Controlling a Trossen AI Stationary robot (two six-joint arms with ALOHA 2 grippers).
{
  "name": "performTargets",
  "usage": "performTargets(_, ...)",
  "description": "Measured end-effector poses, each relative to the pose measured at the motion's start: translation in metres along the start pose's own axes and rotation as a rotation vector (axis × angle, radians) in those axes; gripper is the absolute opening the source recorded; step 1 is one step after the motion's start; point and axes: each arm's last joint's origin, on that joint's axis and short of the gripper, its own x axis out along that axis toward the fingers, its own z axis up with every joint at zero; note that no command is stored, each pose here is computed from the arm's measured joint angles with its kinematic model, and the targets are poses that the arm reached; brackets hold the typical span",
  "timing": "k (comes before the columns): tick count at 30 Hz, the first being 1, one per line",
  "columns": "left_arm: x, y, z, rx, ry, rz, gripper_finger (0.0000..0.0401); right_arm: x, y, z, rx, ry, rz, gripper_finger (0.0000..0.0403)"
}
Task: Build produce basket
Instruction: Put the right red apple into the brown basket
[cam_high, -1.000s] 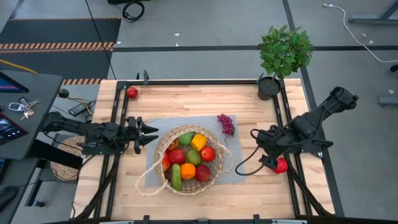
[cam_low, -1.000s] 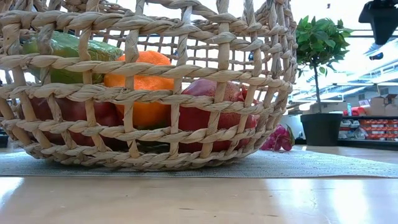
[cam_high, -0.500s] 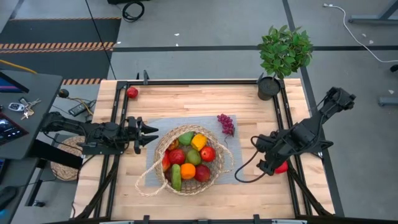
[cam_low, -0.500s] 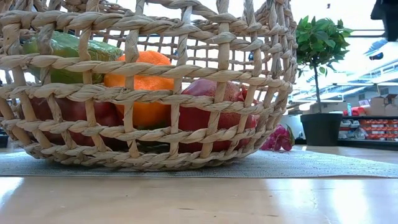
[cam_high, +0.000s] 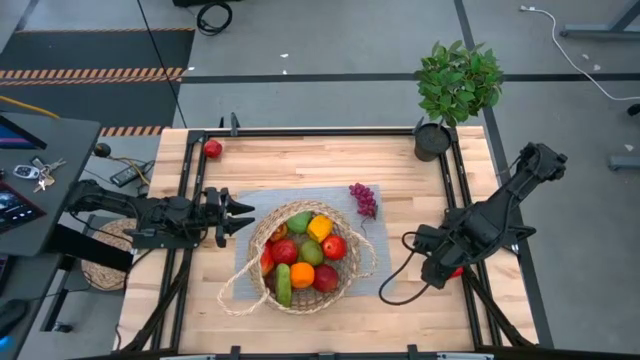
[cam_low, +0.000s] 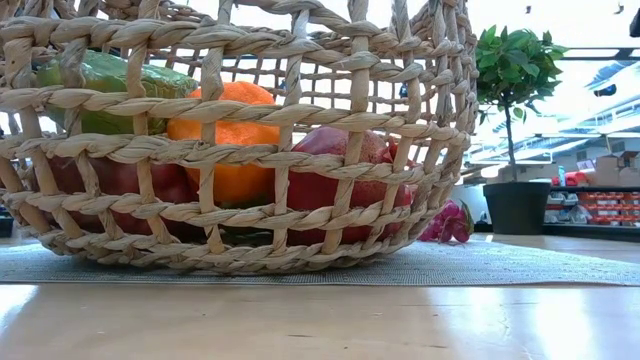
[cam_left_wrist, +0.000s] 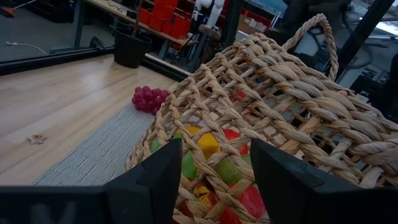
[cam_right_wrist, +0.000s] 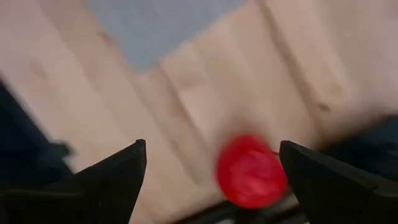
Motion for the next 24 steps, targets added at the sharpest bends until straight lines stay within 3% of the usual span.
performTargets(7,0.0,0.0,0.0,0.0,0.0,0.0,0.0193,0.011,-0.011,-0.023,-0.039,0.039,-0.158,0.0372)
performTargets(15,0.0,0.0,0.0,0.0,0.0,0.0,0.0197,0.034,-0.034,-0.046,0.097,0.032,-0.102,0.0385)
performTargets(24,0.0,0.0,0.0,0.0,0.0,0.0,0.0196,0.075,-0.042,-0.055,0.169,0.155,-0.071,0.0399)
